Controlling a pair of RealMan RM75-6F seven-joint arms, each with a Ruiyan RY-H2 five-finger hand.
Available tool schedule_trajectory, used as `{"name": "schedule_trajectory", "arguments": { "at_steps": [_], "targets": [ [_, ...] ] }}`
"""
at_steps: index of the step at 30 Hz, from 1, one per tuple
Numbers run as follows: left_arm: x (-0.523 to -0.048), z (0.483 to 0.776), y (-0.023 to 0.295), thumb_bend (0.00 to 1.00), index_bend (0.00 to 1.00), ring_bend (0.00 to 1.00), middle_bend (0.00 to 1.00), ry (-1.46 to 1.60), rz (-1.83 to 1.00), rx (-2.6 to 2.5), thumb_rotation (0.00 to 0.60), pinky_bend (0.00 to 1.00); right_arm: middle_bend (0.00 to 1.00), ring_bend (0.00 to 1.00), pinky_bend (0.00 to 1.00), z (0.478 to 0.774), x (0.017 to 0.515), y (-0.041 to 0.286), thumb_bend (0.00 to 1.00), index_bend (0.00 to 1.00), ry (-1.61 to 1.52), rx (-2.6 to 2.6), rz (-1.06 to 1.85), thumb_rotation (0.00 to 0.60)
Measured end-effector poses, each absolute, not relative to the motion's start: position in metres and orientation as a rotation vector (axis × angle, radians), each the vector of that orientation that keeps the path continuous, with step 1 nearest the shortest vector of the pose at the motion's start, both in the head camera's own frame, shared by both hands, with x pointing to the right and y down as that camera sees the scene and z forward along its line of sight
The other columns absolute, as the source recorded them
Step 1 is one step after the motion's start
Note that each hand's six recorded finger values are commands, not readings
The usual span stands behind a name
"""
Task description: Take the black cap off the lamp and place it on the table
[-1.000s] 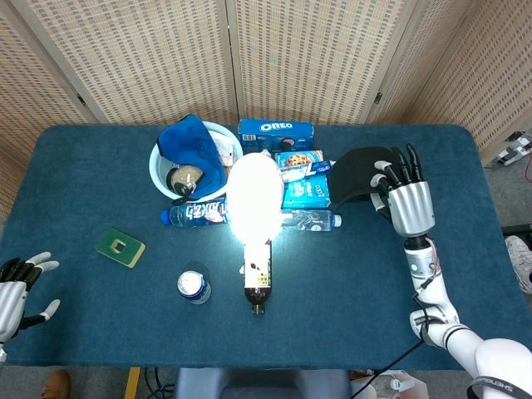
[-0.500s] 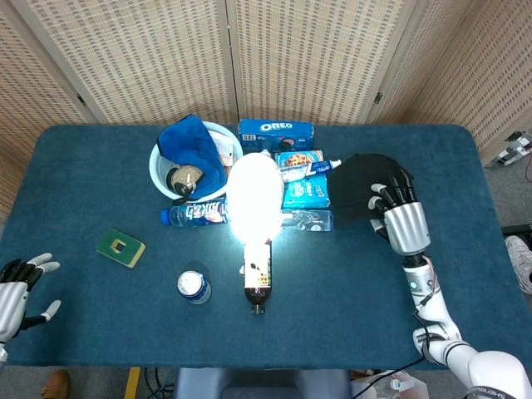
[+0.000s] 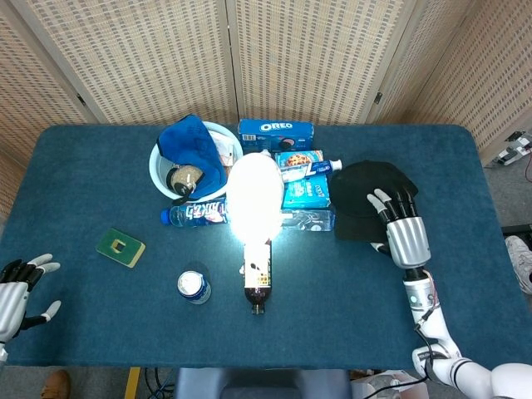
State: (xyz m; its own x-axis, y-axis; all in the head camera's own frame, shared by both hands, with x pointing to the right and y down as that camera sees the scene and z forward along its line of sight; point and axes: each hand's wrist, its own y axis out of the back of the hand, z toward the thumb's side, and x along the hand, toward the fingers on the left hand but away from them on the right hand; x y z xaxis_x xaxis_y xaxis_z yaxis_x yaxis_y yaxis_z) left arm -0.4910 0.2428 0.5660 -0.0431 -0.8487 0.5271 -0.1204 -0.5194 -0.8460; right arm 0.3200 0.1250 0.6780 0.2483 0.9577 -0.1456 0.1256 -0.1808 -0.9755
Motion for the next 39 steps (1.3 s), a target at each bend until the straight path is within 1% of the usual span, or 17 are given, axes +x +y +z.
{"name": "schedule_trajectory", "arguments": {
  "at_steps": [5,9,14,23,30,34,38,39],
  "targets": [
    [-0.493,0.566,0.243,0.23,0.26,0.17,0.17,1.032,-1.625,-1.654,0.600,0.07,0.07,0.00,0.00,0.677,0.319,0.137,0.00,0.06,-1.048,-1.635,1.112,0.600],
    [-0.492,0.565,0.242,0.23,0.26,0.17,0.17,1.027,-1.621,-1.655,0.600,0.07,0.03,0.00,0.00,0.680,0.322,0.149,0.00,0.00,-0.977,-1.686,1.174,0.600],
    [-0.492,0.564,0.242,0.23,0.26,0.17,0.17,1.030,-1.618,-1.655,0.600,0.07,0.00,0.00,0.00,0.685,0.322,0.161,0.00,0.00,-0.892,-1.717,1.228,0.600],
    [-0.492,0.562,0.242,0.23,0.26,0.17,0.17,1.033,-1.613,-1.651,0.600,0.07,0.00,0.00,0.00,0.681,0.318,0.172,0.00,0.00,-0.836,-1.748,1.222,0.600],
    [-0.492,0.560,0.241,0.23,0.26,0.17,0.17,1.034,-1.609,-1.649,0.600,0.07,0.00,0.00,0.00,0.657,0.315,0.177,0.00,0.00,-0.875,-1.713,1.117,0.600],
    [-0.491,0.560,0.239,0.23,0.26,0.17,0.17,1.035,-1.602,-1.648,0.600,0.07,0.01,0.00,0.00,0.640,0.321,0.174,0.00,0.00,-0.925,-1.665,1.083,0.600],
    [-0.491,0.560,0.237,0.23,0.26,0.17,0.17,1.042,-1.595,-1.642,0.600,0.07,0.09,0.00,0.00,0.619,0.332,0.165,0.00,0.00,-0.990,-1.586,1.056,0.600],
    [-0.492,0.560,0.237,0.23,0.26,0.17,0.17,1.042,-1.596,-1.641,0.600,0.07,0.12,0.01,0.00,0.613,0.335,0.163,0.00,0.03,-1.005,-1.567,1.053,0.600]
  ]
}}
